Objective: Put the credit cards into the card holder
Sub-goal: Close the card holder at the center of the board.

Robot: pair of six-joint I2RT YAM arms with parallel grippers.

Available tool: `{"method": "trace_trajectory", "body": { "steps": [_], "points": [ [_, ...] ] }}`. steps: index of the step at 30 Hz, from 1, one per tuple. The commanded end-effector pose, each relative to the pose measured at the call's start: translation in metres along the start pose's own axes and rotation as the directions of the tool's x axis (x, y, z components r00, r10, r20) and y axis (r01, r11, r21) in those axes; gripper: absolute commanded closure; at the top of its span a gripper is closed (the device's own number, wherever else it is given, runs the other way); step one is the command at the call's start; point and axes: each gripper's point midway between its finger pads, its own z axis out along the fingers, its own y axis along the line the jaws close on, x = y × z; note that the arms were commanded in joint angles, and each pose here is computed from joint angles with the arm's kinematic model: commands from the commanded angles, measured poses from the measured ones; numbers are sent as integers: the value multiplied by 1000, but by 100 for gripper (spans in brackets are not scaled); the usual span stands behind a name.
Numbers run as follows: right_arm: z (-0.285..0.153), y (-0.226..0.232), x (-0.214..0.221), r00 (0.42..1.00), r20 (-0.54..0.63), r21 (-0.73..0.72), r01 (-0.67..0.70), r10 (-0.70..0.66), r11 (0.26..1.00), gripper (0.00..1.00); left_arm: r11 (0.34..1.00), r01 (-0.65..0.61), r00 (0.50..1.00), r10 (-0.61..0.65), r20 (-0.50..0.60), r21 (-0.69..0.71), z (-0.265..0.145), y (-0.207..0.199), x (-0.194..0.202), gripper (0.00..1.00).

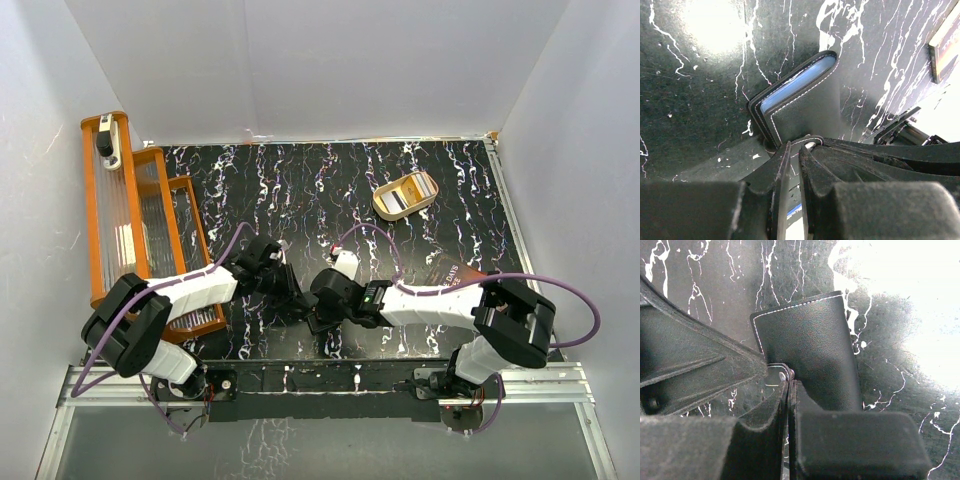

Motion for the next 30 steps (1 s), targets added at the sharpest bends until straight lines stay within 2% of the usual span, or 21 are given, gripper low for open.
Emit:
{"method": "trace_trajectory", "body": {
  "steps": [1,12,19,30],
  "points": [
    [-9,20,-20,999,44,-54,-14,16,998,100,1000,3,1000,-3,9,13,-8,-11,-3,88],
    [-3,9,-18,999,39,-30,-28,29,999,100,994,-5,998,12,-62,112,5,-21,6,88],
    [-4,16,-26,999,46,-39,-2,4,999,100,999,2,997,2,-74,52,12,-4,9,89],
    [-10,22,-33,993,22,-49,116,-115,992,81,1000,-8,999,8,-51,2,13,9,9,91]
  ]
}}
